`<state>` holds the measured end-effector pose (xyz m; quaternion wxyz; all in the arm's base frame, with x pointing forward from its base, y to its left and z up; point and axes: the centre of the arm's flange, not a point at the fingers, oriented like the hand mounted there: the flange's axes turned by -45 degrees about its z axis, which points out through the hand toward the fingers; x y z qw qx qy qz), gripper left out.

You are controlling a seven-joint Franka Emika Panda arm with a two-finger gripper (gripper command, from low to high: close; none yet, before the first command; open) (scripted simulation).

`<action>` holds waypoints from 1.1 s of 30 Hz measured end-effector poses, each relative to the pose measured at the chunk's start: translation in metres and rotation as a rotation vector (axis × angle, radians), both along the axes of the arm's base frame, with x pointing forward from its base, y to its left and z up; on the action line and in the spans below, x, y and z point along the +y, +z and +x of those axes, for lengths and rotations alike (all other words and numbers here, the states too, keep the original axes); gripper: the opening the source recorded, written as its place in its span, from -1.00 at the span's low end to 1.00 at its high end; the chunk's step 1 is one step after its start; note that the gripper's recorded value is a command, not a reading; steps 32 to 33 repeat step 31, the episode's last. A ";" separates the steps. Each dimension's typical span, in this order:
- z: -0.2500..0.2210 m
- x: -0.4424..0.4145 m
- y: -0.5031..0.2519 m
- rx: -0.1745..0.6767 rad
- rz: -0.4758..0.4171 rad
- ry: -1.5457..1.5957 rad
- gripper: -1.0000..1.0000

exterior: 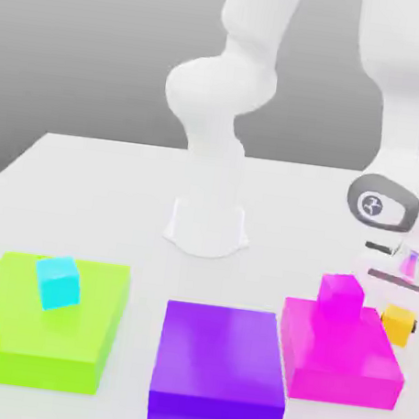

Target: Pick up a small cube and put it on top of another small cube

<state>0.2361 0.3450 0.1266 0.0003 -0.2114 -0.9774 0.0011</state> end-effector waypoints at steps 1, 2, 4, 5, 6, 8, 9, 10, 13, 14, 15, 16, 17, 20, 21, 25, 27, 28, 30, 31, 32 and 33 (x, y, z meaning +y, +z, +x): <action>0.000 0.000 0.004 -0.001 0.000 0.000 -1.00; 0.001 0.001 0.011 -0.001 0.000 0.001 -1.00; 0.001 0.001 0.030 -0.002 0.000 0.001 -1.00; 0.001 0.001 0.041 -0.002 0.000 0.001 -1.00; 0.001 0.001 0.051 -0.001 0.000 0.001 -1.00; 0.003 -0.005 0.071 0.001 0.001 -0.025 -1.00; 0.007 -0.011 0.080 0.003 0.002 -0.053 -1.00; 0.013 -0.019 0.089 0.004 0.003 -0.089 -1.00; 0.022 -0.041 0.115 0.008 0.004 -0.181 -1.00; 0.023 -0.047 0.123 0.009 0.005 -0.208 -1.00; 0.024 -0.054 0.131 0.009 0.005 -0.236 -1.00; 0.026 -0.062 0.139 0.009 0.005 -0.265 -1.00; 0.027 -0.070 0.146 0.008 0.004 -0.296 -1.00; 0.030 -0.095 0.167 0.005 0.003 -0.389 -1.00; 0.030 -0.104 0.173 0.004 0.002 -0.420 -1.00; 0.032 -0.117 0.158 0.002 0.001 -0.476 -1.00; 0.032 -0.118 0.137 0.001 0.000 -0.479 -1.00; 0.031 -0.119 0.127 0.001 0.000 -0.480 -1.00; 0.031 -0.119 0.120 0.000 0.000 -0.480 1.00; 0.031 -0.119 0.120 0.000 0.000 -0.480 1.00; 0.031 -0.119 0.120 0.000 0.000 -0.480 1.00; 0.031 -0.119 0.120 0.000 0.000 -0.480 1.00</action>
